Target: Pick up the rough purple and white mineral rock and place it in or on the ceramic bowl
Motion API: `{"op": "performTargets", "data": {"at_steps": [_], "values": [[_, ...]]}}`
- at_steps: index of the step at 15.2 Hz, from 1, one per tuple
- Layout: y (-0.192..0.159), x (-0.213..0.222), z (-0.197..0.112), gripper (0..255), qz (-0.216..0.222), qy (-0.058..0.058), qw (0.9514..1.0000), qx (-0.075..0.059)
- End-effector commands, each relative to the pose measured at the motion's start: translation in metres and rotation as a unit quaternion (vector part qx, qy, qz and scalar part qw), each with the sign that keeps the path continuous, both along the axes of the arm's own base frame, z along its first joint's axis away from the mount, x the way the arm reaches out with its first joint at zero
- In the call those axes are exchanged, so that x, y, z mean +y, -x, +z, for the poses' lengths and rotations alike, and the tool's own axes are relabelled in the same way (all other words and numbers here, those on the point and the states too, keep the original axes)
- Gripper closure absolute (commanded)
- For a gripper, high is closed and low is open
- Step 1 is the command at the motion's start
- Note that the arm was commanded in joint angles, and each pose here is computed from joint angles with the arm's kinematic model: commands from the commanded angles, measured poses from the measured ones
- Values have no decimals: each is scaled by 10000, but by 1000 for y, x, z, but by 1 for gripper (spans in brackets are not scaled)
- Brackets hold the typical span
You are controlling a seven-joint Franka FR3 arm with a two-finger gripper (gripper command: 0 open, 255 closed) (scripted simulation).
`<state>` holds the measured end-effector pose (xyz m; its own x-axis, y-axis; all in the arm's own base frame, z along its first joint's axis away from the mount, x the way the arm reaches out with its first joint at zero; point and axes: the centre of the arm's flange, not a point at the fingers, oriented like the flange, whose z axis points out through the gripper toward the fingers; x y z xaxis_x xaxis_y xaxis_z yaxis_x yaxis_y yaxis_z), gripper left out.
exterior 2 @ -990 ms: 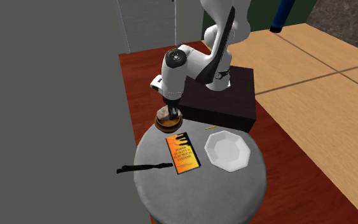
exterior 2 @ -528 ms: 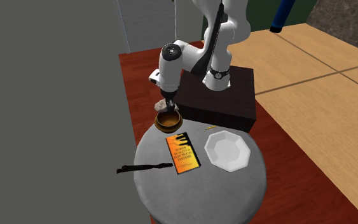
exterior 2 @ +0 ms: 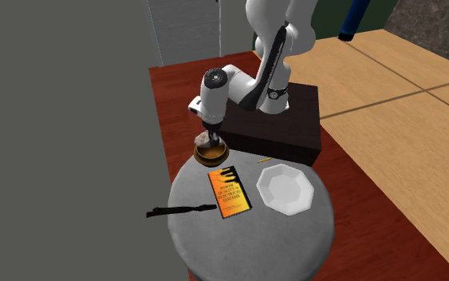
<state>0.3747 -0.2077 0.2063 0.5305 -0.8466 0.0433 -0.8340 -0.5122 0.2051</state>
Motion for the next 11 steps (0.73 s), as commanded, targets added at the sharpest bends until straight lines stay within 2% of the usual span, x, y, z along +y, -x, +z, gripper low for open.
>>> {"op": "performTargets", "data": {"at_steps": [1, 5, 11], "values": [[1, -1, -12, 255, -5, -2, 10000, -3], [1, -1, -30, 255, -5, -2, 10000, -3], [1, -1, -30, 255, -5, -2, 10000, -3]]}}
